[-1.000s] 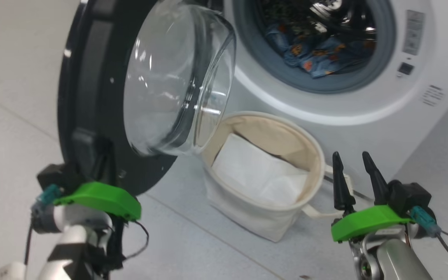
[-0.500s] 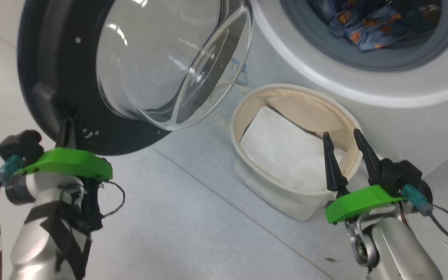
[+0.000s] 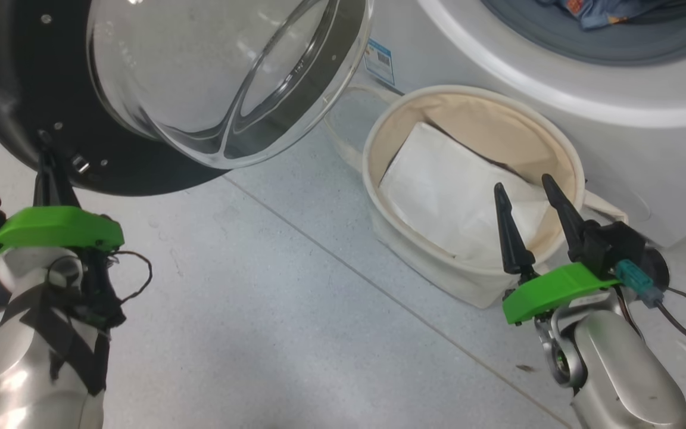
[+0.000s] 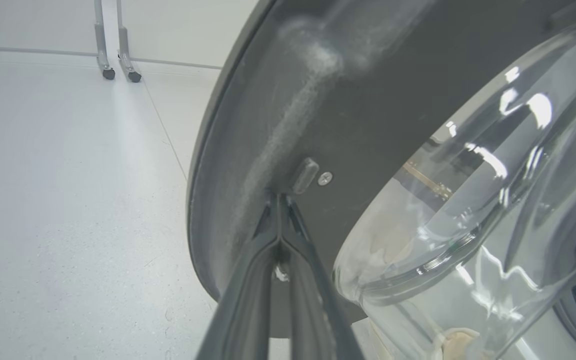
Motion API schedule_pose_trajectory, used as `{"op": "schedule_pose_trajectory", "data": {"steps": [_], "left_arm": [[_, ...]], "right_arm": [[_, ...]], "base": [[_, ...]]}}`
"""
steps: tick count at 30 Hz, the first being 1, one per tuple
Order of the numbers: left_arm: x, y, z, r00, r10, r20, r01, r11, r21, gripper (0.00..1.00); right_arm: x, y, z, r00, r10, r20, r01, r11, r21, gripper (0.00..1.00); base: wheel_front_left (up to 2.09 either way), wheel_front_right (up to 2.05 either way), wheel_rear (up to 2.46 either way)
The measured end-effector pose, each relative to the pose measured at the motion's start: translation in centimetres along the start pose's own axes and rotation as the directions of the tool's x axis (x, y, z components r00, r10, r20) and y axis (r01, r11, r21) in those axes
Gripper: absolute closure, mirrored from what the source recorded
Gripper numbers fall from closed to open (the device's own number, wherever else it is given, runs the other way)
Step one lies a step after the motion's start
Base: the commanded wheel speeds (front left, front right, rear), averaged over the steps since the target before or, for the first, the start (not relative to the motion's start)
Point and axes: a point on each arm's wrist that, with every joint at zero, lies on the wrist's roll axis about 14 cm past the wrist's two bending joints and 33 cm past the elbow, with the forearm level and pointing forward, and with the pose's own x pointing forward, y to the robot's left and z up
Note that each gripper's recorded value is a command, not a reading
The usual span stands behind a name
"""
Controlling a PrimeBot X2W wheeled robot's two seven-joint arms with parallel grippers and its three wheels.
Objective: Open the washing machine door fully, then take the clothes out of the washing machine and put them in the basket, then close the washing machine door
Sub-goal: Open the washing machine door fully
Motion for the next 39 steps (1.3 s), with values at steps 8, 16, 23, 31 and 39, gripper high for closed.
{"op": "schedule_pose_trajectory", "data": {"steps": [8, 16, 23, 31, 39], "left_arm": [[0.3, -0.5, 0.5, 0.999, -0.034, -0.001, 0.034, 0.999, -0.019, 1.00], [-0.9, -1.8, 1.3, 0.992, -0.124, 0.014, 0.124, 0.992, -0.018, 0.00], [-3.3, -2.0, -0.8, 0.983, -0.180, -0.021, 0.180, 0.984, -0.002, 0.00], [-6.2, -6.8, -1.6, 0.914, -0.405, 0.001, 0.404, 0.913, 0.059, 0.00], [-8.8, -13.1, -2.5, 0.806, -0.591, -0.017, 0.591, 0.804, 0.058, 0.00]], "right_arm": [[0.0, -0.1, 1.4, 1.000, -0.009, 0.028, 0.009, 1.000, -0.019, 0.00], [-1.9, 0.3, 3.5, 0.996, -0.061, 0.061, 0.062, 0.998, -0.018, 0.00], [-5.3, 0.1, 6.1, 0.984, -0.138, 0.109, 0.143, 0.989, -0.033, 0.00], [-10.8, -1.8, 8.1, 0.951, -0.271, 0.152, 0.281, 0.958, -0.054, 0.00], [-16.7, -4.4, 10.5, 0.882, -0.414, 0.225, 0.436, 0.898, -0.057, 0.00]], "base": [[0.00, 0.00, 0.00], [0.00, 0.00, 0.00], [0.00, 0.00, 0.00], [0.00, 0.00, 0.00], [0.00, 0.00, 0.00]]}}
